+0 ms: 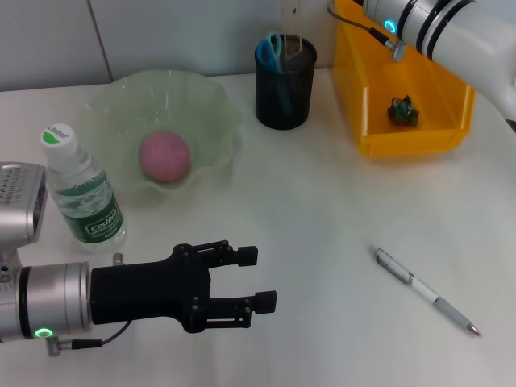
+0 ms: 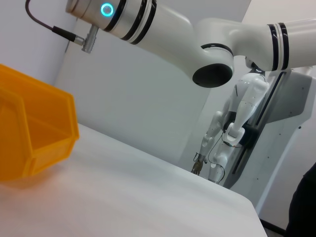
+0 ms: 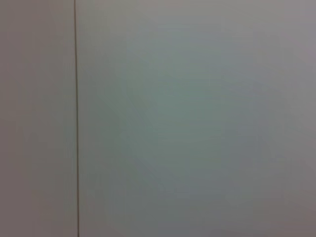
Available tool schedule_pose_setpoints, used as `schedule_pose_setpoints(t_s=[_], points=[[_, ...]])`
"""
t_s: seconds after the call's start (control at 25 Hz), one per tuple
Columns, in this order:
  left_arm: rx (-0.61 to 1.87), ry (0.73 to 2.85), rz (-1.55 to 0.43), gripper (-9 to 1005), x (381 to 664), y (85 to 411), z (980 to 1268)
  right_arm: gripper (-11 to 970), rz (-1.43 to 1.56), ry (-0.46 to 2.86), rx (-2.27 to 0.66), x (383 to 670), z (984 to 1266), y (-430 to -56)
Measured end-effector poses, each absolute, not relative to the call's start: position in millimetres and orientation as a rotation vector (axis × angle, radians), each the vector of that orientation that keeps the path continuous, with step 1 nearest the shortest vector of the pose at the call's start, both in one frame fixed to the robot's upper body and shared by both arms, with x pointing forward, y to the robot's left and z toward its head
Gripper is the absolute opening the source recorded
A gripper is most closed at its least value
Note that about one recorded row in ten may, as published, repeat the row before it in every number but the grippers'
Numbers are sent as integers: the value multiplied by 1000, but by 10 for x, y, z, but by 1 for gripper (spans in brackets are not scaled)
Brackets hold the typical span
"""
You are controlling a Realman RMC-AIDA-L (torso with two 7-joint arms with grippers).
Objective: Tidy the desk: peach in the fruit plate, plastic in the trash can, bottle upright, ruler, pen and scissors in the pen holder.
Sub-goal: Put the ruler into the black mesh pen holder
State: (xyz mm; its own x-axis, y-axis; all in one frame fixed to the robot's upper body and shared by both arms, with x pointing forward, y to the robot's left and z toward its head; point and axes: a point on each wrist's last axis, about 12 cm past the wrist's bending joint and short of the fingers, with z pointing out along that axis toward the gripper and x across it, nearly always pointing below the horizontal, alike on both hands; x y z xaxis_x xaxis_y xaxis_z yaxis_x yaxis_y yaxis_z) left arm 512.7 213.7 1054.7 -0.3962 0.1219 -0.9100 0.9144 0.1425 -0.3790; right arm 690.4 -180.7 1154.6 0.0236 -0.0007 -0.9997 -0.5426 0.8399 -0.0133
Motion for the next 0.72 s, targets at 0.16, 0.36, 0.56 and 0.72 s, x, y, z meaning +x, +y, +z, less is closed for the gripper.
schedule_pose_setpoints(t_s=[0.16,0.36,0.56,0.72], points=[[1013,1667,-1331,807,5127,2136,10548,449,440,1504,-453,6899,11531,-1807],[1014,1667,-1331,807,5127,2136,10548,454,441,1505,-451,6896,11526,-1805],[1015,1667,-1331,807,5127,2135,10548,459,439,1508,-457,6899,11526,-1795],[1016,1665,-1334,807,5124,2135,10551,462,439,1513,-461,6903,11523,-1774]])
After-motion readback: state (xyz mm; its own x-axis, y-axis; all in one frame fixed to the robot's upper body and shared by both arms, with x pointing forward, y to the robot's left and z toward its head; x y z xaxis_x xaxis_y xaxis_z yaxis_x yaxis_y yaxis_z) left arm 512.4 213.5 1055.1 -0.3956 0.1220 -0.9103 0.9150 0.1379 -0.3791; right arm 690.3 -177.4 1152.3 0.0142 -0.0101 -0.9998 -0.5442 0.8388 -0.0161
